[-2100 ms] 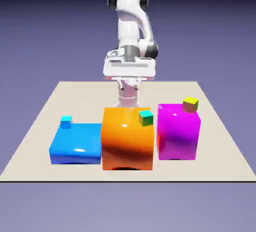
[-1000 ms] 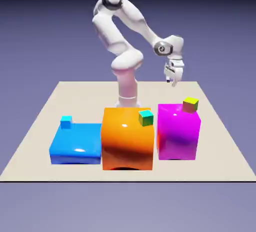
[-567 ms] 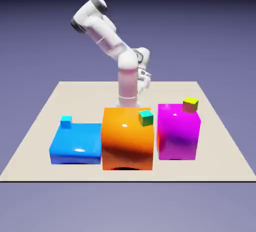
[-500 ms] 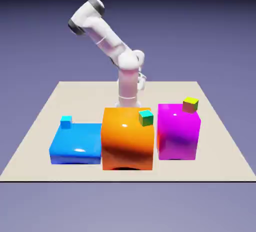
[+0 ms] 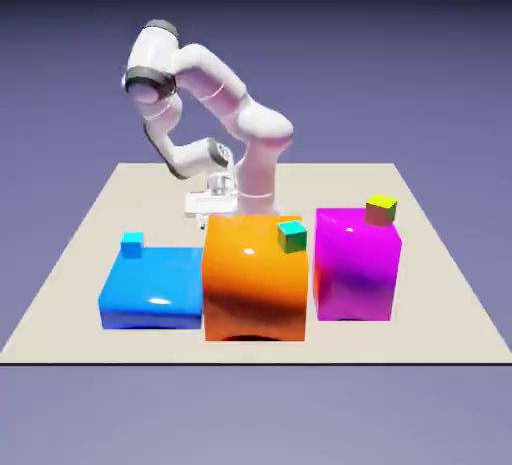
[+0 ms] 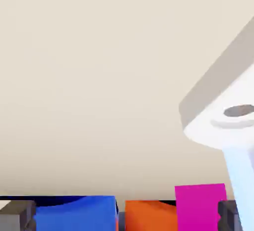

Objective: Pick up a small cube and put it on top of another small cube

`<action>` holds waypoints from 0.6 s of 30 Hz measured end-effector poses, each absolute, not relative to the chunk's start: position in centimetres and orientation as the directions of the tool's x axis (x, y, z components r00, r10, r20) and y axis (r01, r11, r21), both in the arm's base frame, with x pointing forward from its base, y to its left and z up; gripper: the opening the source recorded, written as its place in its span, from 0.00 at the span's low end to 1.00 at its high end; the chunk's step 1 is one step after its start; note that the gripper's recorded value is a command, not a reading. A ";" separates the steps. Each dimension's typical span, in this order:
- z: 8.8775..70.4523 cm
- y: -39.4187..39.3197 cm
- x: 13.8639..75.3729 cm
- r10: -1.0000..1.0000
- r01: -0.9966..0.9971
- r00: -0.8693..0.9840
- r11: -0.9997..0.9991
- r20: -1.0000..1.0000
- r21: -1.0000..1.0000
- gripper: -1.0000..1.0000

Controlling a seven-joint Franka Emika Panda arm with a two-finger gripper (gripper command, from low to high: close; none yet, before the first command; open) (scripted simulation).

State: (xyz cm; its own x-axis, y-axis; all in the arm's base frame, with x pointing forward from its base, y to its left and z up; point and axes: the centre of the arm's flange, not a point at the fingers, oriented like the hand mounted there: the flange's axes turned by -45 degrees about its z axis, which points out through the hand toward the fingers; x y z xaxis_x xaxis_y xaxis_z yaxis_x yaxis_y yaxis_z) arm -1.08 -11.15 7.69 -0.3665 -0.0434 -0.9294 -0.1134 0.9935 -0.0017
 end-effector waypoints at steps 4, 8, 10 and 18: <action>7.2 -9.4 4.3 -0.064 -0.242 -0.244 0.970 -0.968 -0.003 0.50; 7.1 -7.6 7.1 -0.057 -0.314 -0.174 0.949 -0.983 0.000 0.50; 6.2 -7.3 8.5 -0.059 -0.316 -0.175 0.949 -0.983 -0.001 0.50; 4.6 -6.5 11.0 -0.059 -0.314 -0.175 0.949 -0.983 -0.001 0.00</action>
State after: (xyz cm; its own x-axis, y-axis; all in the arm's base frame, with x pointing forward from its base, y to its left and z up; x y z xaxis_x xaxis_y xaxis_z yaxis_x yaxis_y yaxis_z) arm 11.03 -6.45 4.63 -0.1746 -0.0586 -0.9829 -0.3141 0.9494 -0.0008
